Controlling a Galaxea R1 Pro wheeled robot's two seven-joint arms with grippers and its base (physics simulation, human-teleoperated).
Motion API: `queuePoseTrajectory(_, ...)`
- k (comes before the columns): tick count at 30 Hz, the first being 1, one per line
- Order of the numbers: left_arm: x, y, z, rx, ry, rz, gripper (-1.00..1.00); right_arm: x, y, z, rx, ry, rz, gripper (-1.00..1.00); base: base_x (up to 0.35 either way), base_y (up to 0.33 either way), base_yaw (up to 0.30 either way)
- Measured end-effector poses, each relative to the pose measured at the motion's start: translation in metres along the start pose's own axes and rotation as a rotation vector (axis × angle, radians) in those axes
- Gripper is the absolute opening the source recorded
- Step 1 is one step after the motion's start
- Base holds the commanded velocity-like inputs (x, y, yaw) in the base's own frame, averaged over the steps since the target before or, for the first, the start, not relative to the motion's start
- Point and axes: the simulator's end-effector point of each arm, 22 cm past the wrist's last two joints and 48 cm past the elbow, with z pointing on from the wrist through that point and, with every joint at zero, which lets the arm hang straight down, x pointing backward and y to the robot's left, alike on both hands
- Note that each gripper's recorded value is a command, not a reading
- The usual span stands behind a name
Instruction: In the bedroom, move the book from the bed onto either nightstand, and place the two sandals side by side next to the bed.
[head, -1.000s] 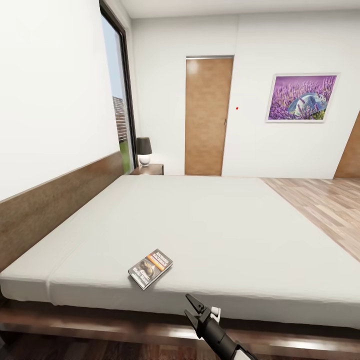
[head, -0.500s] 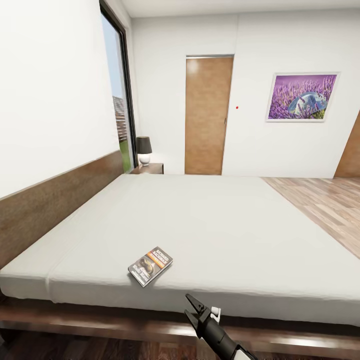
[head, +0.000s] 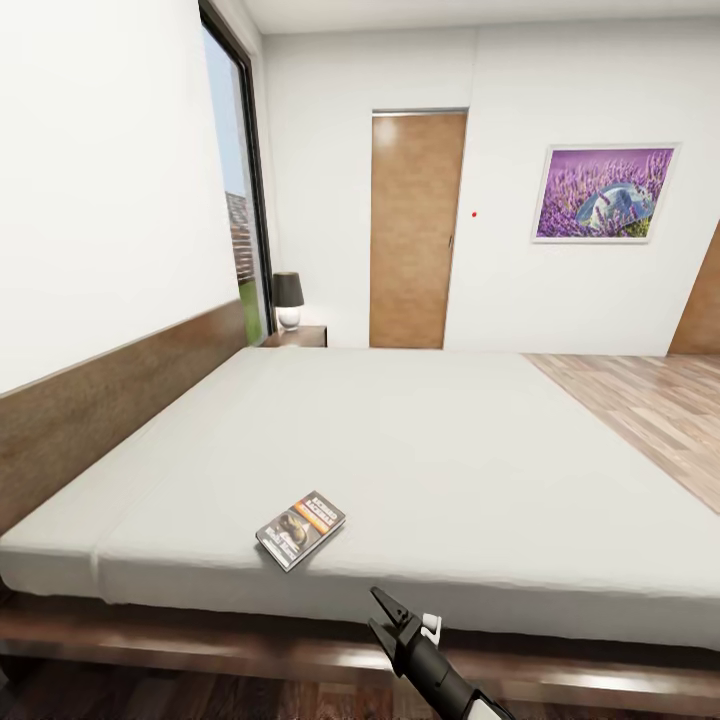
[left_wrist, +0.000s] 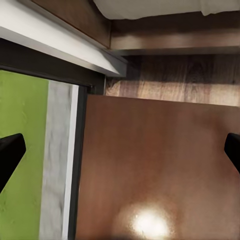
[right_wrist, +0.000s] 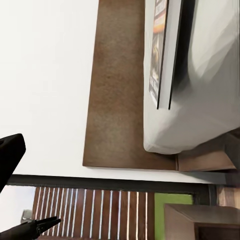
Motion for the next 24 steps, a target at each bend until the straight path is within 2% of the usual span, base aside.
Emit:
queuePoseTrajectory(12,0.002,-0.002,0.003,-0.001,-0.001,-0.001,1.0,0.001,-0.004,0.0,-0.001,0.001,-0.001,1.0,0.0,0.0,0.0)
queuePoseTrajectory(24,0.002,-0.002,0.004,0.0,-0.002,-0.001,1.0,-0.014,0.015,0.018,-0.025,0.003,-0.033,1.0,0.0,0.0,0.0)
